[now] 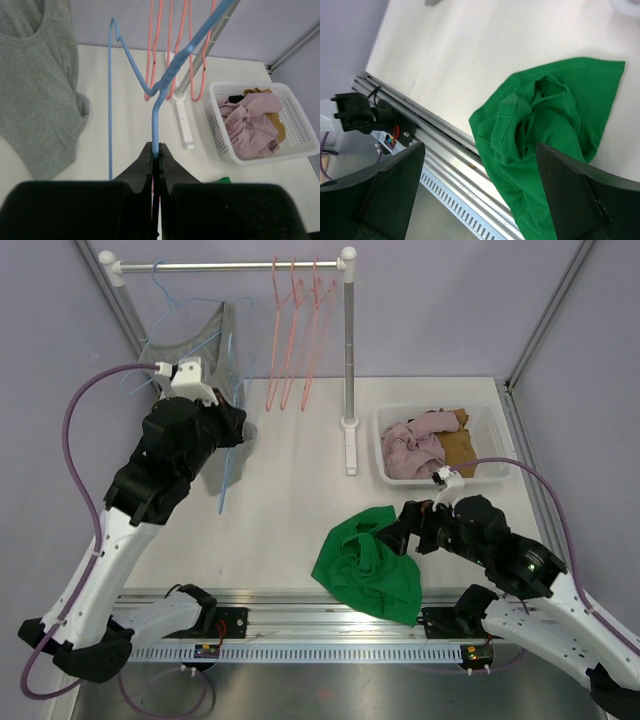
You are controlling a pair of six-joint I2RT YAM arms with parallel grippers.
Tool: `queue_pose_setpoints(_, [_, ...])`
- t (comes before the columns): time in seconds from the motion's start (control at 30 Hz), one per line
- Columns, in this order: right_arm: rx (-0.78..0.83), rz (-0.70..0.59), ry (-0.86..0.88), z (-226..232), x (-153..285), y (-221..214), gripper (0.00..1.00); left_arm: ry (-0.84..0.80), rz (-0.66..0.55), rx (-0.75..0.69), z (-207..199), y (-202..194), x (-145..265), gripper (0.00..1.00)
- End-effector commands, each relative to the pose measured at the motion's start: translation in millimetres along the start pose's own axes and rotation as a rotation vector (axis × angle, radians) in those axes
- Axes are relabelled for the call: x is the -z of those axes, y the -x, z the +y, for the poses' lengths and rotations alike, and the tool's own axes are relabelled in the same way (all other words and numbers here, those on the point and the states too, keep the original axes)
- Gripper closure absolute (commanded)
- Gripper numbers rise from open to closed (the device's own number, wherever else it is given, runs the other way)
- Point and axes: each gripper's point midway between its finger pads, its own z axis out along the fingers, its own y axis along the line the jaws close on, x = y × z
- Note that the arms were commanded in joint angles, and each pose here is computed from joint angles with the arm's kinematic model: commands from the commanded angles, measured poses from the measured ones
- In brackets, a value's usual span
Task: Remove the tank top from the hanger
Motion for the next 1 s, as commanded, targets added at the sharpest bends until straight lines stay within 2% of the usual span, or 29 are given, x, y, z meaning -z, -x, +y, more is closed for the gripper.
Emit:
queue_pose_setpoints(0.0, [0.005, -0.085, 0.062, 7, 15, 9, 0.00, -0.136, -0.059, -0.002, -26, 48, -6, 1.00])
queue_pose_setpoints(0.17, [-0.006, -0.130, 0.027, -4, 26, 10, 0.00, -0.190, -0.030, 0.016, -35, 64, -48, 1.00])
queue_pose_setpoints(0.33, [-0.005, -0.132, 0.015, -9, 30, 7, 0.00, -0.210, -0.109, 0.040, -33, 106, -79, 1.00])
queue_pose_setpoints(0.5, [-0.017, -0.138, 0.049, -2, 37, 8, 0.00, -0.195, -0.161, 0.031, -26, 131, -112, 1.00])
queue_pose_setpoints(0.8, [-0.025, -0.128, 0.096, 7, 39, 7, 0.01, -0.199, -0.187, 0.006, -8, 145, -176, 1.00])
queue_pose_setpoints(0.97, [-0.045, -0.016, 0.130, 11, 14, -16, 0.01, -0.248, -0.141, 0.003, -9, 131, -206, 1.00])
